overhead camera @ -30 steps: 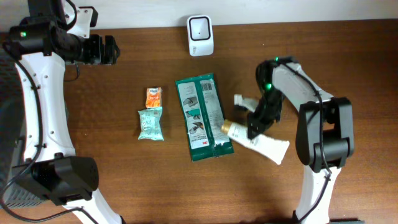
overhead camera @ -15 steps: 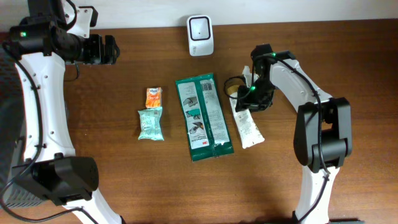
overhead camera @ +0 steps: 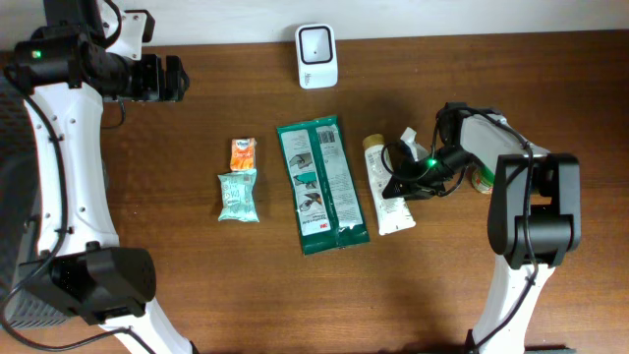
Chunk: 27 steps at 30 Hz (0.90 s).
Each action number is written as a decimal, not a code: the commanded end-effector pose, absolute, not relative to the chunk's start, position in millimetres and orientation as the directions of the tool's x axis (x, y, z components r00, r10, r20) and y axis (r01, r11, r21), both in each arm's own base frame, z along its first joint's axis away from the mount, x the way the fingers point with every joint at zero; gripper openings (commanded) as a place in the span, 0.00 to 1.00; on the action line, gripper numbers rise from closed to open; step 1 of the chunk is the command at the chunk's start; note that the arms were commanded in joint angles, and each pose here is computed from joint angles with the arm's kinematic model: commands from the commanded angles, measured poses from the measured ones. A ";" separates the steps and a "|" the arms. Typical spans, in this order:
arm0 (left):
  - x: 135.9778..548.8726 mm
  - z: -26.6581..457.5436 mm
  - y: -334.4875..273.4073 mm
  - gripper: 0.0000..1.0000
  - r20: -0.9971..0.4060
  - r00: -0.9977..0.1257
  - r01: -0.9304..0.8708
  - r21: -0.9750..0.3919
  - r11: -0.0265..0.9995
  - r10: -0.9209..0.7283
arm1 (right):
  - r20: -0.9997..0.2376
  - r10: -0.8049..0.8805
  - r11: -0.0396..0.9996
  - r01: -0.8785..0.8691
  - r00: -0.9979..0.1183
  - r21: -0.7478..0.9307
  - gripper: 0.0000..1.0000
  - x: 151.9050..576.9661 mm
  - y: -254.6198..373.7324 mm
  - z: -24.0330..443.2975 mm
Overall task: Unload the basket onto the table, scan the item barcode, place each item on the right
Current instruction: 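Raise the tube with the right gripper up to the white scanner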
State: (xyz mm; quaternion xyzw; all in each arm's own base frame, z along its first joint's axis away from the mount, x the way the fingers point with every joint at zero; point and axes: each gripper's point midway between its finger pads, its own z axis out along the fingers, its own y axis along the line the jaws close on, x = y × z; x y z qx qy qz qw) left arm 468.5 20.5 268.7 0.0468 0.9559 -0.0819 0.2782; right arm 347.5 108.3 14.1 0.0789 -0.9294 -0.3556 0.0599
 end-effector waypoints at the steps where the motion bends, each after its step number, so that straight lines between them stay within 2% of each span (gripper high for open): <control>1: 467.8 273.6 20.2 0.99 -0.552 -0.832 0.149 -0.130 0.980 0.054 | 0.015 -0.226 0.707 -0.154 -0.974 0.691 0.25 344.2 115.1 14.4; 4: 467.8 273.6 20.2 0.99 -0.552 -0.832 0.149 -0.130 0.980 0.054 | 0.006 -0.224 0.711 -0.159 -0.975 0.685 0.04 346.0 114.4 12.3; 9: 467.8 273.6 20.7 0.99 -0.552 -0.832 0.148 -0.130 0.980 0.053 | -0.104 -0.197 0.719 -0.216 -0.975 0.661 0.04 370.6 114.5 57.3; 13: 467.8 273.6 20.0 0.99 -0.552 -0.832 0.150 -0.130 0.980 0.054 | -0.315 -0.178 0.691 -0.347 -0.932 0.635 0.04 378.7 120.4 147.7; 17: 467.8 273.6 20.2 0.99 -0.552 -0.832 0.149 -0.130 0.980 0.054 | -0.432 -0.159 0.649 -0.424 -0.888 0.632 0.04 360.3 127.9 209.8; 21: 467.8 273.6 20.2 0.99 -0.552 -0.832 0.149 -0.130 0.980 0.054 | -0.464 -0.109 0.622 -0.424 -0.879 0.658 0.04 349.3 133.2 242.2; 27: 467.7 273.6 20.2 0.99 -0.552 -0.832 0.149 -0.130 0.980 0.054 | -0.433 -0.064 0.614 -0.378 -0.899 0.693 0.04 349.1 135.3 249.1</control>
